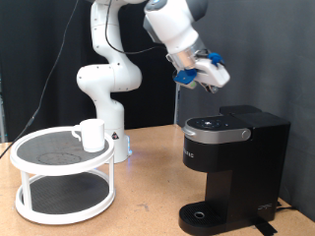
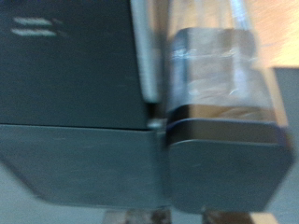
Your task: Make a cup of coffee with the keurig machine
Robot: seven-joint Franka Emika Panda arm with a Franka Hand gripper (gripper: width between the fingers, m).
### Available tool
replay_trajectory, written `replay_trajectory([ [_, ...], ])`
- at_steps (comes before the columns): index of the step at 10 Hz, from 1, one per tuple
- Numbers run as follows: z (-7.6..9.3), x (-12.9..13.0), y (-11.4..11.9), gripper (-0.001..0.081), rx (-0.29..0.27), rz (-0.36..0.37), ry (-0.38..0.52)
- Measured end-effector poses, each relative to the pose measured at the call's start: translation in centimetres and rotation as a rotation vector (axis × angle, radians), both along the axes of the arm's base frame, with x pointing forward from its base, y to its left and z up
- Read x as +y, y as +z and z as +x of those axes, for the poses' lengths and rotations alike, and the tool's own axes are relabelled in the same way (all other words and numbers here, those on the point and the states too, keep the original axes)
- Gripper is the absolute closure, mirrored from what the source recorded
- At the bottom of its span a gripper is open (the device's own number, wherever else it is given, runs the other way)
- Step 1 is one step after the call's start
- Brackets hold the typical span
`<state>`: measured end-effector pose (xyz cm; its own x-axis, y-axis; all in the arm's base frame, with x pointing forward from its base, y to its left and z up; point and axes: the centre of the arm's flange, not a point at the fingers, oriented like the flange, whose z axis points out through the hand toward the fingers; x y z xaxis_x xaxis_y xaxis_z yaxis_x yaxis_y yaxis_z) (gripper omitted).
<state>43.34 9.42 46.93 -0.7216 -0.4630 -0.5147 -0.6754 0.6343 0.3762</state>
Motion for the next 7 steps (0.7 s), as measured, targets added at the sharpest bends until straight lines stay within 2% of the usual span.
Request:
replay_trajectory([
  [1, -0.7, -0.8, 0.1, 0.0806, -0.047, 0.028, -0.092],
  [3, -2.7, -2.2, 0.5, 0.0806, -0.093, 0.062, -0.163],
  [5, -2.7, -2.1, 0.2, 0.0806, -0.084, 0.056, -0.15],
  [7, -3.0, -3.1, -0.6, 0.0806, -0.073, 0.054, -0.193],
])
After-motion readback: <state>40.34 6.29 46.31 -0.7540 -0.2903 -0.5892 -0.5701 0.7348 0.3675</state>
